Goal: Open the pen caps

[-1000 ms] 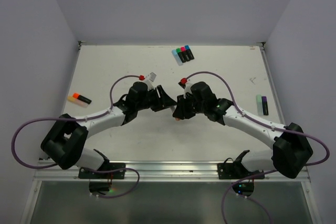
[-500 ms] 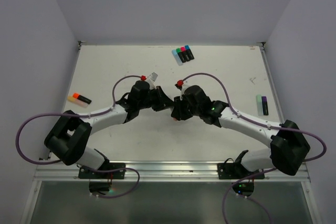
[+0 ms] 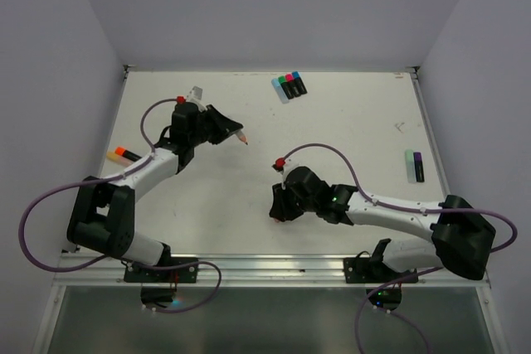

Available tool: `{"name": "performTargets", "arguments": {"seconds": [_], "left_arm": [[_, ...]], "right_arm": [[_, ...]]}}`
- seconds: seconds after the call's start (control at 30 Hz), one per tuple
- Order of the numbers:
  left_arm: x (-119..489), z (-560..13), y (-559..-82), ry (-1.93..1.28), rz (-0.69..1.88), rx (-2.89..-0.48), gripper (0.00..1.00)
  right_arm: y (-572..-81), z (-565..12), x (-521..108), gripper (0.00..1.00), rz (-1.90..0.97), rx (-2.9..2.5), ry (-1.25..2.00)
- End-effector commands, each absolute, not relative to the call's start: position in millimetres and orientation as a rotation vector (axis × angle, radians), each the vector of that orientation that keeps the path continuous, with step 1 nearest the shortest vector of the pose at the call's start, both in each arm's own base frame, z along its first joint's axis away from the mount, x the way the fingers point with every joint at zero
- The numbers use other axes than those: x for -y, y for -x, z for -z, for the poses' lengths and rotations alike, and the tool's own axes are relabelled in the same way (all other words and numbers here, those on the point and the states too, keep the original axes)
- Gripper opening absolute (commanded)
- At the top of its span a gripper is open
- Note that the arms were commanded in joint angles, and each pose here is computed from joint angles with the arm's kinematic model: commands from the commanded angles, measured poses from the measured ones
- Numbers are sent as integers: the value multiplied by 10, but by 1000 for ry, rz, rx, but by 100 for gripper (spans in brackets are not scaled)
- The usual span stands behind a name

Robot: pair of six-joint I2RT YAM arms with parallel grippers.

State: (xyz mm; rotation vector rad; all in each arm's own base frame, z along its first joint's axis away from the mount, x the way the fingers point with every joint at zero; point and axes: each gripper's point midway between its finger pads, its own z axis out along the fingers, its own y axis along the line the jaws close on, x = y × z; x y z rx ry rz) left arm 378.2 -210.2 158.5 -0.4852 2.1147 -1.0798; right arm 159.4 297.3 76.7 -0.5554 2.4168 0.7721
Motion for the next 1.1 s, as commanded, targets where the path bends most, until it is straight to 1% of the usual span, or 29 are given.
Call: {"name": "performTargets", "arguments": {"seconds": [0.0,0.07,0.17,0.2,0.27,0.37,0.53,0.7,0.8,0.9,0.93,1.07], "left_arm": [[2171,-1747,-3881,381,1082,-2054,0],[2132,-1663,-3860,369,1038,-2084,0],[2021,-1468,-3740,357,957,-2131,0],[1987,-1385,-3693,356,927,-2155,0],[1879,-1211,-3586,351,852,-2196,0],[1785,-1071,-3480,351,796,-2223,0],[1804,-994,-3415,321,811,-2241,0],[1808,-936,-3380,296,807,-2261,0],[1823,-870,-3301,291,834,-2269,0],[1855,-792,-3197,264,870,-2287,0],[1851,-770,-3178,265,869,-2295,0],[1837,-691,-3082,258,868,-2328,0]], "right_arm": [[-1548,-840,-2954,0,-794,-2416,514],[-1615,-858,-2895,0,-745,-2406,482],[-1773,-891,-2775,0,-591,-2409,449],[-1841,-864,-2693,0,-483,-2426,456],[-1906,-797,-2617,0,-376,-2451,468],[-2009,-696,-2659,0,-269,-2489,505],[-2062,-594,-2829,0,-306,-2495,508],[-2163,-533,-2742,0,-220,-2504,475],[-2294,-508,-2642,0,-215,-2527,421],[-2524,-512,-2447,0,-203,-2549,352],[-2667,-512,-2282,0,-187,-2565,283],[-2944,-547,-1975,0,-164,-2574,226]]}}
